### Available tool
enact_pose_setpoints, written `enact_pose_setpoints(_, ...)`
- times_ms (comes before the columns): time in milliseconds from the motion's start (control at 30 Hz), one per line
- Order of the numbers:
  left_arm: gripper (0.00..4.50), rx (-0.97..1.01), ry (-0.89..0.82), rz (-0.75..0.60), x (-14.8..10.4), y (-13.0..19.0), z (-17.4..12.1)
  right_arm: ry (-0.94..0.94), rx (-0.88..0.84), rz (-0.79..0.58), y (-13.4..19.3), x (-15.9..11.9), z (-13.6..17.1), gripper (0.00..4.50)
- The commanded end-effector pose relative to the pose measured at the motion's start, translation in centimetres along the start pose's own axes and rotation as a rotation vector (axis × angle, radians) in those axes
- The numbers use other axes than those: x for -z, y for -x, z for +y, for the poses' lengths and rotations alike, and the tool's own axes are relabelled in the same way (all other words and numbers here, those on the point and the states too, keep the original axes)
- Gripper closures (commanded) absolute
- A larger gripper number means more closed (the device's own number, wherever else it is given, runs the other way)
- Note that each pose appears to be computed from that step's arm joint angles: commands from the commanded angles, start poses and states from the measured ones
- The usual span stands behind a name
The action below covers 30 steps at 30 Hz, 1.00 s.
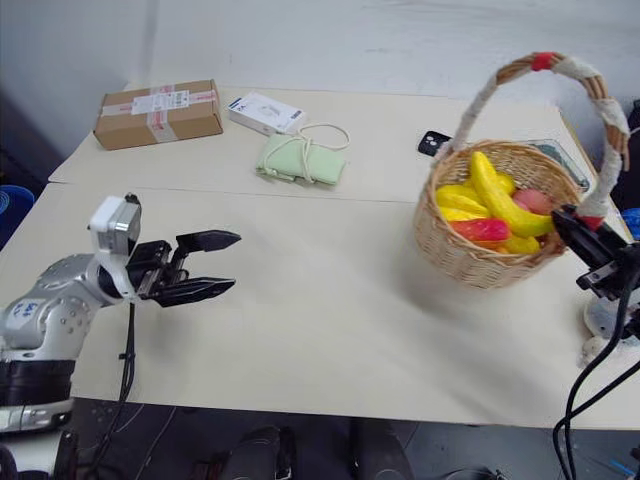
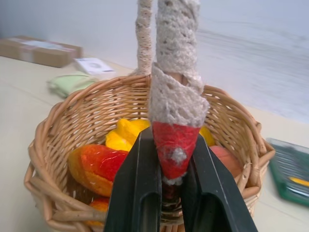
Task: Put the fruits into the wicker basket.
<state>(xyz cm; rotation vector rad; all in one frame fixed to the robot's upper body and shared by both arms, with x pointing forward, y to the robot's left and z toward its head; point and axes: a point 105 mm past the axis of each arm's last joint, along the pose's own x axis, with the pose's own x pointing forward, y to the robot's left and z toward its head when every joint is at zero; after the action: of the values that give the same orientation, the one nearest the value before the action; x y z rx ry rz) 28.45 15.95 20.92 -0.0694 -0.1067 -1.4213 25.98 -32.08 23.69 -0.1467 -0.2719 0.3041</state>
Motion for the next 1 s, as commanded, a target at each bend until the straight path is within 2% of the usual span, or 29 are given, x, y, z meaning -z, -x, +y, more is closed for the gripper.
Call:
enact_pose_setpoints(33, 0.00, -0.021, -0.012, -0.009, 0.0, 0.0, 0.8, 0.032, 0.090, -0.028, 0.3, 0.1, -2.0, 4.36)
enact_pose_setpoints(167, 0.00, 0.006, -0.033, 0.006, -0.3, -0.5, 1.1, -0.028, 0.128, -0.011, -0.1, 1.9, -2.3, 4.36)
enact_pose_setpoints(267, 0.00, 0.013, -0.049, 0.019, -0.5, -0.6, 1.3, -0.030, 0.131, 0.018, 0.4, 2.8, -2.2, 3.32)
enact_pose_setpoints(367, 0.00, 0.007, -0.056, 0.046, -0.5, -0.3, 1.4, 0.067, 0.129, -0.063, 0.8, 1.0, -2.4, 2.28)
enact_pose_setpoints(500, 0.00, -0.020, -0.038, 0.088, 0.6, 0.6, 1.3, 0.059, 0.090, -0.030, 2.3, 1.2, -2.3, 0.82)
enact_pose_setpoints(567, 0.00, -0.048, -0.056, 0.090, 0.7, 1.0, 1.4, 0.090, 0.048, -0.024, 3.2, 0.5, -1.9, 0.16)
enact_pose_setpoints(633, 0.00, -0.103, -0.102, 0.073, 0.0, 1.4, 1.7, 0.150, 0.019, -0.014, 4.5, -0.5, -1.6, 0.04)
enact_pose_setpoints(733, 0.00, -0.168, -0.145, 0.090, -0.7, 2.3, 1.7, 0.248, -0.073, 0.096, 6.8, -0.3, -0.4, 0.04)
enact_pose_setpoints(833, 0.00, -0.256, -0.175, 0.228, 0.8, 4.7, 1.6, 0.322, -0.171, 0.224, 9.2, 0.4, 0.4, 0.04)
enact_pose_setpoints(900, 0.00, -0.290, -0.201, 0.332, 1.6, 6.3, 1.1, 0.304, -0.197, 0.226, 9.6, 0.2, 0.6, 0.04)
enact_pose_setpoints(1000, 0.00, -0.315, -0.193, 0.433, 3.1, 8.4, 0.5, 0.348, -0.464, 0.380, 11.1, 3.1, 3.3, 0.04)
